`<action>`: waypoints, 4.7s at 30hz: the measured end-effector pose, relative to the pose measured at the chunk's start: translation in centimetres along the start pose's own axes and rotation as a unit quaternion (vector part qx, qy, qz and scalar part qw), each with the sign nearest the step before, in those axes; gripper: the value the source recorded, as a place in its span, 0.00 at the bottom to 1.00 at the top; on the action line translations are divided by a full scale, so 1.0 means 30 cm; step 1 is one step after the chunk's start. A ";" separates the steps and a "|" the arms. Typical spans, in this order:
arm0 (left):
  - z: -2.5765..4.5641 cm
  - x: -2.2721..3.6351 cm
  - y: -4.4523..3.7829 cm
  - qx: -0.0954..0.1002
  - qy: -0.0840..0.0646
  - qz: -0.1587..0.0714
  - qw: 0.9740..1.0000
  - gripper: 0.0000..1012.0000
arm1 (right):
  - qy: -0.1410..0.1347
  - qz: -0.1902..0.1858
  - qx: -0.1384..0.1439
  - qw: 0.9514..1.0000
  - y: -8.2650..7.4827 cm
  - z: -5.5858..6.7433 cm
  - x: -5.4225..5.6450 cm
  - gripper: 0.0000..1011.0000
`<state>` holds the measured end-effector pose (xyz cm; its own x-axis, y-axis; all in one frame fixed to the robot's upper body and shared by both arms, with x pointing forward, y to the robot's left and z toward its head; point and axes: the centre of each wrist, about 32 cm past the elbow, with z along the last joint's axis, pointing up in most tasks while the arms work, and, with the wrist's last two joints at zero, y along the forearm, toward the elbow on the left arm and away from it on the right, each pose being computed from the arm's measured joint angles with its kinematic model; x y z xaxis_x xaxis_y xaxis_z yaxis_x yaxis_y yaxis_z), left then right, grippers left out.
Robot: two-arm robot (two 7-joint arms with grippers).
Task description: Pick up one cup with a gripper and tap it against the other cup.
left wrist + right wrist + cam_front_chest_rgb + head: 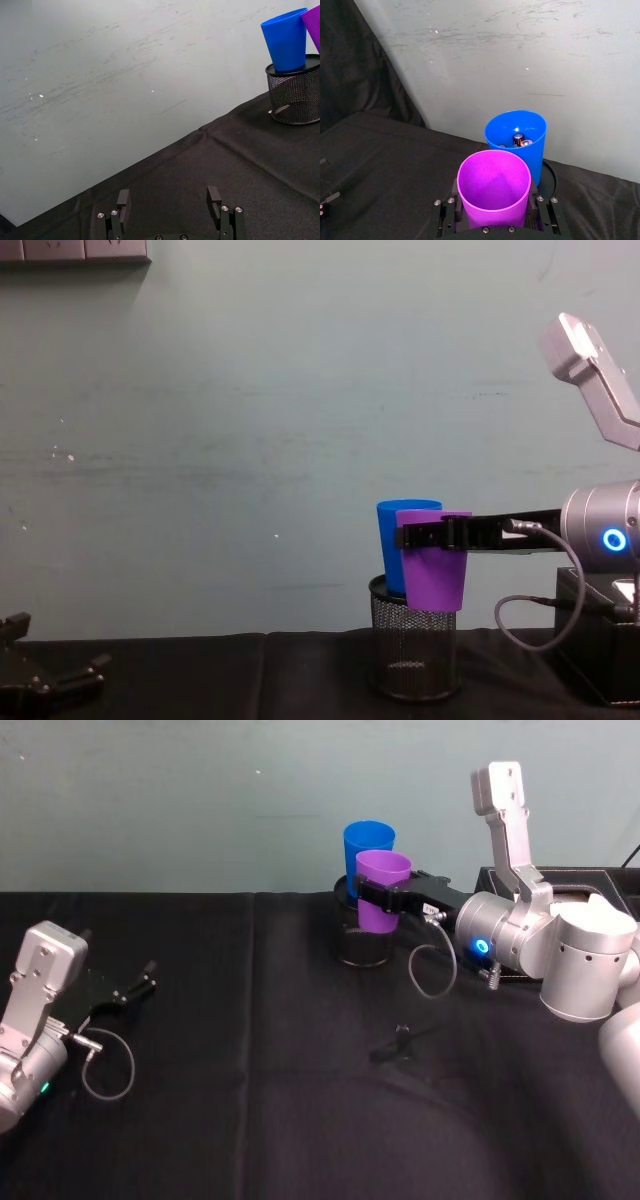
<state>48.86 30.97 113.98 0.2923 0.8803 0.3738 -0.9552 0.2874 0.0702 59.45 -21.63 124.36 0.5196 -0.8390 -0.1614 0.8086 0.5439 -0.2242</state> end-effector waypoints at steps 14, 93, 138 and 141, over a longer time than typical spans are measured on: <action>0.000 0.000 0.000 0.000 0.000 0.000 1.000 0.99 | 0.000 0.000 0.000 1.000 0.000 0.000 0.000 0.72; 0.000 0.000 0.000 0.000 0.000 0.000 1.000 0.99 | 0.000 0.000 0.000 1.000 0.000 0.000 0.000 0.72; 0.000 0.000 0.000 0.000 0.000 0.000 1.000 0.99 | -0.124 -0.037 0.004 0.992 -0.180 -0.388 -0.218 0.72; 0.000 0.000 0.000 0.000 0.000 0.000 1.000 0.99 | -0.121 -0.037 -0.010 0.992 -0.176 -0.386 -0.215 0.72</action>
<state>48.86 30.97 113.98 0.2923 0.8803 0.3737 -0.9552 0.2874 0.0703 48.63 -18.94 115.45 0.5128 -0.8536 0.0914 0.8422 0.4795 -0.2468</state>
